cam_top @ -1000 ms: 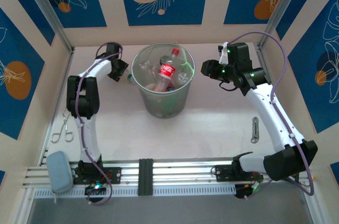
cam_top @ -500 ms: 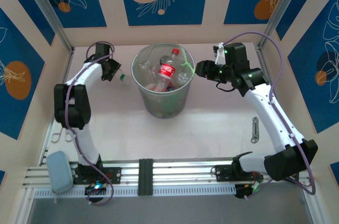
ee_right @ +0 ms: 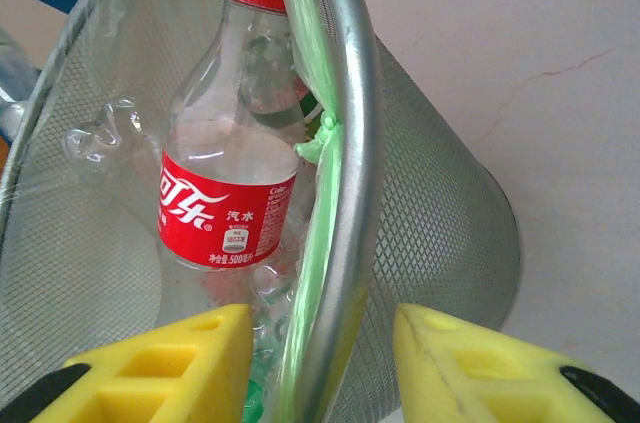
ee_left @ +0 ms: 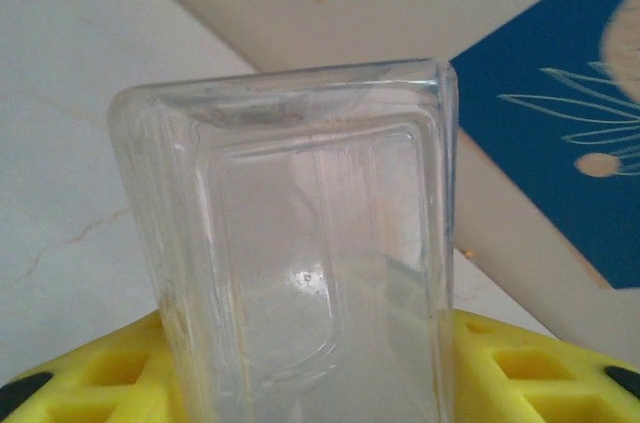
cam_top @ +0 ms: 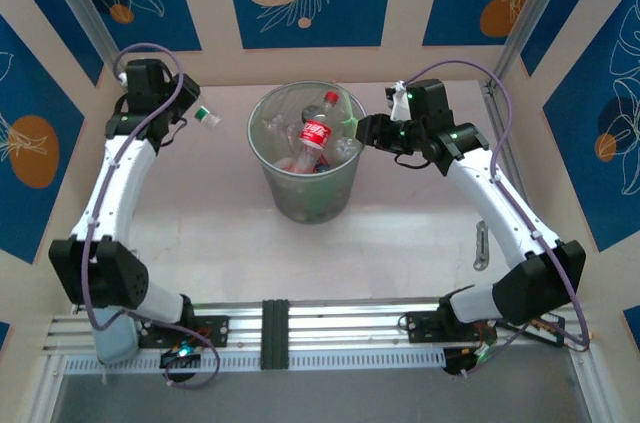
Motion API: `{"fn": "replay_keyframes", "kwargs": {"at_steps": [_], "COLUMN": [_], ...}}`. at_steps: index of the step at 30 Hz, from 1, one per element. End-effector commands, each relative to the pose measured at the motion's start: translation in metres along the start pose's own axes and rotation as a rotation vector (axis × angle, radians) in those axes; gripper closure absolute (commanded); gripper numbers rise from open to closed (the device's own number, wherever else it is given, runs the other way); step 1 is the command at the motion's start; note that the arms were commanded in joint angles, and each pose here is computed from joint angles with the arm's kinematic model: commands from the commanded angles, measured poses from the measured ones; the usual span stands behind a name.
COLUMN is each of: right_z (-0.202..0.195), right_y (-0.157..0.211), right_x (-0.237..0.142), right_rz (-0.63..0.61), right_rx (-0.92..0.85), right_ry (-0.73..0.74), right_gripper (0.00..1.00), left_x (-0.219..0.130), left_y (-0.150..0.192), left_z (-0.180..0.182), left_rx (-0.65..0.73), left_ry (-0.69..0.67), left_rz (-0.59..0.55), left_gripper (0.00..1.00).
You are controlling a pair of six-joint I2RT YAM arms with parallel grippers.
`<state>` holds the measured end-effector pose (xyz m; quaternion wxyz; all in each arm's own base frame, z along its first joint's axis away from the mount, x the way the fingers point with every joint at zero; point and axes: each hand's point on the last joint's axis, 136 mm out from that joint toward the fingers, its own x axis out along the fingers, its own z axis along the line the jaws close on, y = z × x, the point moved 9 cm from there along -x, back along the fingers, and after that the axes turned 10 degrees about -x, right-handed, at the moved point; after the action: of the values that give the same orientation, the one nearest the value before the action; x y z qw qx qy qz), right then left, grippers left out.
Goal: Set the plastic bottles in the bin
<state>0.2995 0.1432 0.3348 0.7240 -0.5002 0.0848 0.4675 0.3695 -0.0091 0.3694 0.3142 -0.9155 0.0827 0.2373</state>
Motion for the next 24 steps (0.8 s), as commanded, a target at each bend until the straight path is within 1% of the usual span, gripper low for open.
{"fn": "replay_keyframes", "kwargs": {"at_steps": [1, 4, 5, 7, 10, 14, 16, 19, 22, 24], "right_z": [0.004, 0.004, 0.004, 0.005, 0.005, 0.007, 0.006, 0.007, 0.007, 0.007], "right_y": [-0.004, -0.003, -0.003, -0.003, -0.004, -0.004, -0.003, -0.003, -0.002, -0.001], "right_x": [0.0, 0.002, 0.003, 0.003, 0.004, 0.003, 0.002, 0.002, 0.001, 0.001], "right_rz": [-0.001, 0.006, 0.007, 0.008, 0.008, 0.007, 0.008, 0.007, 0.006, 0.006], "right_rx": [-0.003, 0.0, -0.002, -0.003, -0.005, -0.01, -0.009, -0.01, -0.014, -0.015], "right_ry": [-0.013, -0.013, -0.012, -0.011, -0.009, -0.007, -0.001, -0.001, 0.0, 0.002], "right_gripper": [0.6, 0.61, 0.62, 0.62, 0.63, 0.63, 0.63, 0.63, 0.63, 0.63], "left_x": [-0.049, -0.079, -0.087, -0.105, -0.116, -0.118, -0.119, -0.114, -0.103, -0.096], "left_y": [-0.017, -0.02, -0.019, -0.014, -0.005, 0.01, 0.026, 0.05, 0.067, 0.078], "left_z": [-0.032, -0.056, -0.064, -0.084, -0.11, -0.13, -0.142, -0.154, -0.16, -0.163], "left_rx": [0.128, 0.204, 0.231, 0.319, 0.467, 0.603, 0.697, 0.804, 0.843, 0.853], "left_ry": [0.148, 0.249, 0.283, 0.372, 0.503, 0.577, 0.61, 0.621, 0.628, 0.648], "left_rz": [-0.023, -0.018, -0.011, 0.004, 0.061, 0.174, 0.225, 0.313, 0.426, 0.483], "left_gripper": [0.66, 0.67, 0.7, 0.74, 0.78, 0.88, 0.9, 0.94, 1.0, 1.0]}}
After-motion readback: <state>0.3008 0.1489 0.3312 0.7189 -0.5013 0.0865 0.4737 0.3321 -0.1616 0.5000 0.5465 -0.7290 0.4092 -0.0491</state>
